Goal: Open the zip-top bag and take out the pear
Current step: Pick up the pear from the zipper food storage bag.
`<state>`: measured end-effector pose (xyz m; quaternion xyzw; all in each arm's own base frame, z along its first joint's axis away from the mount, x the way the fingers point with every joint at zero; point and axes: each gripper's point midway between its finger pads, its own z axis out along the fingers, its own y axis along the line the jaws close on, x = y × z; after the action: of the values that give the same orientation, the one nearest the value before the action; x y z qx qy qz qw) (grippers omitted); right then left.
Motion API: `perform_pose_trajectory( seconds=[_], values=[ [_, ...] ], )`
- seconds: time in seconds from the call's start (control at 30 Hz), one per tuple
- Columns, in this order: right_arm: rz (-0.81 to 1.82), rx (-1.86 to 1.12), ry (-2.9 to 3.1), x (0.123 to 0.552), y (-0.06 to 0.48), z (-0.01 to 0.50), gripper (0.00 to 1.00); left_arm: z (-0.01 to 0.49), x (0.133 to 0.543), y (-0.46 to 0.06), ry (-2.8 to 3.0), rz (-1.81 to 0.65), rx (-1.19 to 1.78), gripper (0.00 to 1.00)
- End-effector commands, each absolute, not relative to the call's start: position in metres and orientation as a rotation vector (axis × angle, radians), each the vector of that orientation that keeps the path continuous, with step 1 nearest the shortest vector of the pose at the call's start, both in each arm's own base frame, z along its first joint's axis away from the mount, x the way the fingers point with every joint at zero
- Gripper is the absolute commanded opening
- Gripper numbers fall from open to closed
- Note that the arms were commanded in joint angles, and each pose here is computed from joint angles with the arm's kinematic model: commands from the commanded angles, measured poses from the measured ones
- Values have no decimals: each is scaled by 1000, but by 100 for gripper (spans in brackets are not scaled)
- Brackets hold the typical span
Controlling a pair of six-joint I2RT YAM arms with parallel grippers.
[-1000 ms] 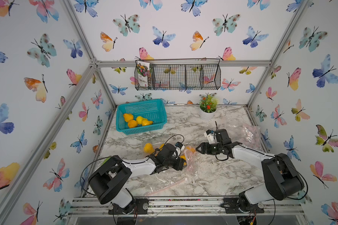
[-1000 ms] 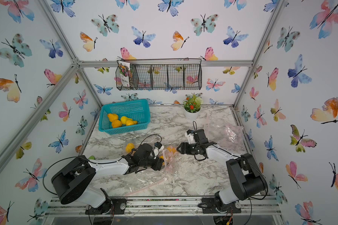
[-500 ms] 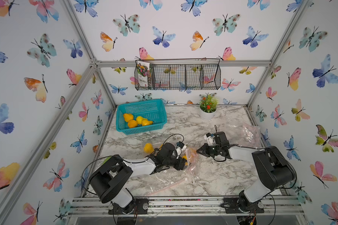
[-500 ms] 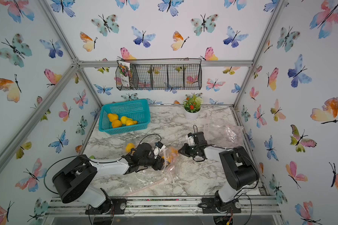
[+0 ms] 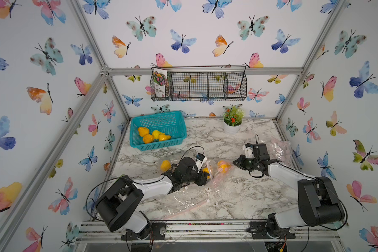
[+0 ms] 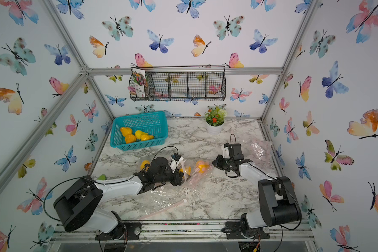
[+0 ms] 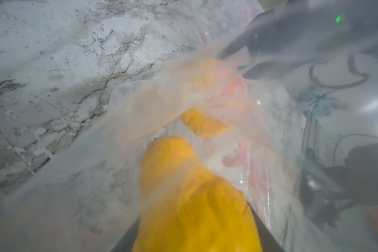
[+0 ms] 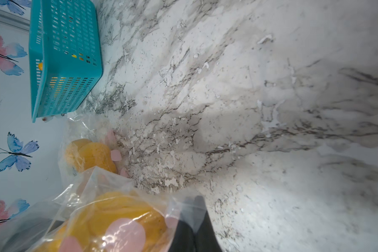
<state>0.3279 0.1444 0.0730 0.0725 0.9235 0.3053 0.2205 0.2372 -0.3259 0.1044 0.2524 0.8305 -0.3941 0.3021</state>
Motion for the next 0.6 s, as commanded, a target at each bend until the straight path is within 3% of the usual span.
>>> perform_pose_trajectory(
  seconds=[0.0,0.13,0.37,0.47,0.57],
  values=[
    [554,291,2512,350,94,75,3,86,230,-306,2301,-978,647,40],
    [527,303,2516,349,87,73,3,88,232,-300,2304,-959,614,46],
    [509,307,2524,347,83,70,3,78,243,-279,2388,-799,506,50],
    [495,309,2533,345,81,68,3,85,245,-275,2359,-810,481,57],
    [494,307,2534,345,81,68,3,92,243,-275,2327,-853,475,58]
  ],
)
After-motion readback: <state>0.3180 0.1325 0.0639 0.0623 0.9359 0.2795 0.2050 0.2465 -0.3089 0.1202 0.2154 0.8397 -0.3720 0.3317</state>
